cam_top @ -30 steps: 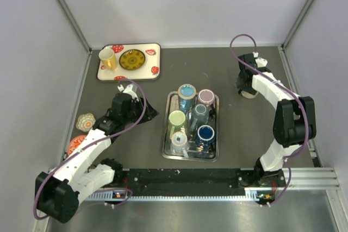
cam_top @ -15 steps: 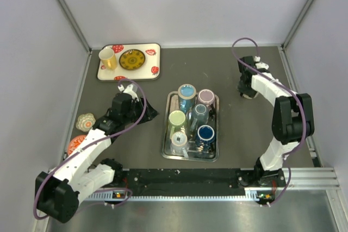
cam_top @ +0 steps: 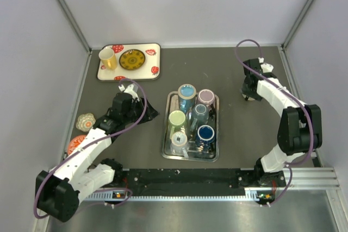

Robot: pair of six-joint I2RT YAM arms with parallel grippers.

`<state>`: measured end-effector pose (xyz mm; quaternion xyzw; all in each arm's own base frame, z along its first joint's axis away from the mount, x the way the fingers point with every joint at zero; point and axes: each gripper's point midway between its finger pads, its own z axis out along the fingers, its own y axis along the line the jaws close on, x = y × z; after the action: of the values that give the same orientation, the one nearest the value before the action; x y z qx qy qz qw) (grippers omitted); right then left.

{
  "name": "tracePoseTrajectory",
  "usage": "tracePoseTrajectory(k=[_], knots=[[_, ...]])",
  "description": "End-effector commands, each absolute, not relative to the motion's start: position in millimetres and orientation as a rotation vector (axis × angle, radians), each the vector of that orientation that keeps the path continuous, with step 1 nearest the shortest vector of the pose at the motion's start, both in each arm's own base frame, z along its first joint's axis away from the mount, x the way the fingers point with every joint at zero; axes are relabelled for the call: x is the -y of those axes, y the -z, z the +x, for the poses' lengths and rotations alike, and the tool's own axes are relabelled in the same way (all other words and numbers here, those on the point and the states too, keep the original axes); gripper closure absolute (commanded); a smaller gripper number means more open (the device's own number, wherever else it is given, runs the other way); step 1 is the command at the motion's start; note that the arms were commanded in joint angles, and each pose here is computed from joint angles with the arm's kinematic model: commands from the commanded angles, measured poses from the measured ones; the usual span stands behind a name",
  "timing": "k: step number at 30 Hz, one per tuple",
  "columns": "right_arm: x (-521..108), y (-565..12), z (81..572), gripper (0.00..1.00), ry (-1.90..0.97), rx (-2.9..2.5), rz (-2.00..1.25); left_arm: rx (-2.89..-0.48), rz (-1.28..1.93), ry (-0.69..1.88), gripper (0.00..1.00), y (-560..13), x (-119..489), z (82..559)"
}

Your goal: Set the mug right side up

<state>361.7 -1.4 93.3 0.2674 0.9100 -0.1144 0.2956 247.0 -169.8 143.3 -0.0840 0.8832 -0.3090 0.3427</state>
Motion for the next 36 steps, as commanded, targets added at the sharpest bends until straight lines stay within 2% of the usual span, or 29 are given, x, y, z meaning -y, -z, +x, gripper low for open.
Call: tracePoseTrajectory(k=[1,7,12,21,29,36], knots=[[-4.1,-110.3,370.6,0.42,0.234,-2.406,0.626,-2.226,-0.201,0.854,0.46,-166.2,176.8,255.2],[-9.5,-102.8,378.3,0.39,0.22,-2.447,0.58,-2.227,-0.205,0.849,0.46,-165.9,176.4,256.1],[-7.3,-98.6,386.2,0.41,0.242,-2.442,0.612,-2.232,-0.207,0.843,0.47,-163.3,175.7,255.9],[0.7,-92.3,394.9,0.55,0.303,-2.441,0.63,-2.234,-0.211,0.837,0.47,-162.1,174.6,255.4],[11.0,-91.2,394.3,0.55,0.333,-2.427,0.67,-2.237,-0.212,0.838,0.47,-161.4,175.2,255.9],[10.2,-89.7,394.8,0.8,0.324,-2.431,0.675,-2.238,-0.212,0.835,0.47,-160.9,174.9,256.2]])
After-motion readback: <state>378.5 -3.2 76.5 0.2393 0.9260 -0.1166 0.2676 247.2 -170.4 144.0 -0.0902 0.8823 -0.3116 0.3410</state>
